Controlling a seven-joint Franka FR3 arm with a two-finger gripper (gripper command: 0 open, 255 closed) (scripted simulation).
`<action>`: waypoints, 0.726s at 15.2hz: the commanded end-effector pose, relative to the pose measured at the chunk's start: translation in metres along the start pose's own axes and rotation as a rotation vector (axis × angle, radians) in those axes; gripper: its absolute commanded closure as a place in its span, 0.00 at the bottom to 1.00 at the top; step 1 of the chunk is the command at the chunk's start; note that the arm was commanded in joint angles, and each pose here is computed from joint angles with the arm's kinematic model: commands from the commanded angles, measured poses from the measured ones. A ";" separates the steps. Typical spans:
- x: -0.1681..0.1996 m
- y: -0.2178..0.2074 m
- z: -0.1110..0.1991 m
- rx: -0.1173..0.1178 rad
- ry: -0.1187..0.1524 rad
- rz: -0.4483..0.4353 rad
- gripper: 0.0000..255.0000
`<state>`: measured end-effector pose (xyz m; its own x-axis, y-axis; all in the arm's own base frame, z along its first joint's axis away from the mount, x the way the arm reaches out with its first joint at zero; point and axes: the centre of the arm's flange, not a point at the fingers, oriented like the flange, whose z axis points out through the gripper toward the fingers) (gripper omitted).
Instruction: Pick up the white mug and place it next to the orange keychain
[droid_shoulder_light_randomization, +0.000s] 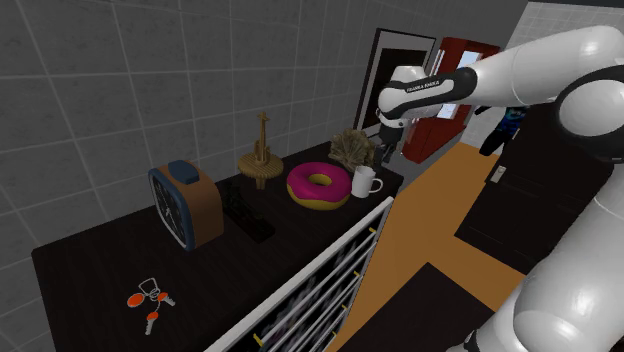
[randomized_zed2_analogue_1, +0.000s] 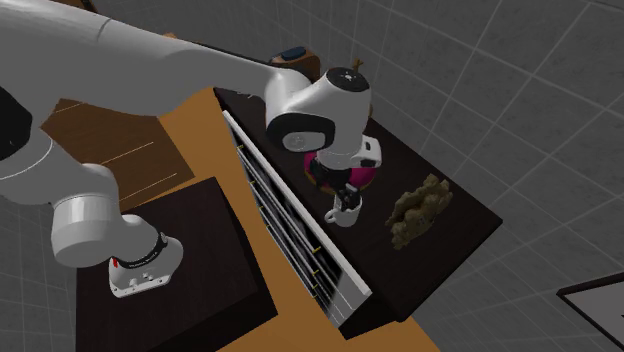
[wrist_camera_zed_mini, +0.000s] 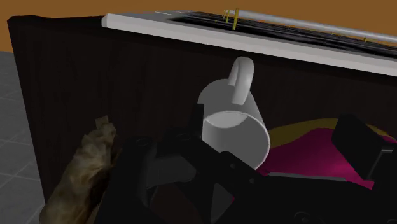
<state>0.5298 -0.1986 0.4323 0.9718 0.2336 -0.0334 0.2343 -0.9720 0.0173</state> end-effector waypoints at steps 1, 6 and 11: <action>0.019 0.018 0.014 0.004 -0.002 -0.018 0.00; 0.060 0.056 0.041 0.015 -0.005 -0.055 0.00; 0.060 0.055 0.067 0.015 -0.005 -0.055 0.00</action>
<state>0.5988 -0.2397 0.3697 0.9574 0.2860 -0.0395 0.2862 -0.9582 -0.0002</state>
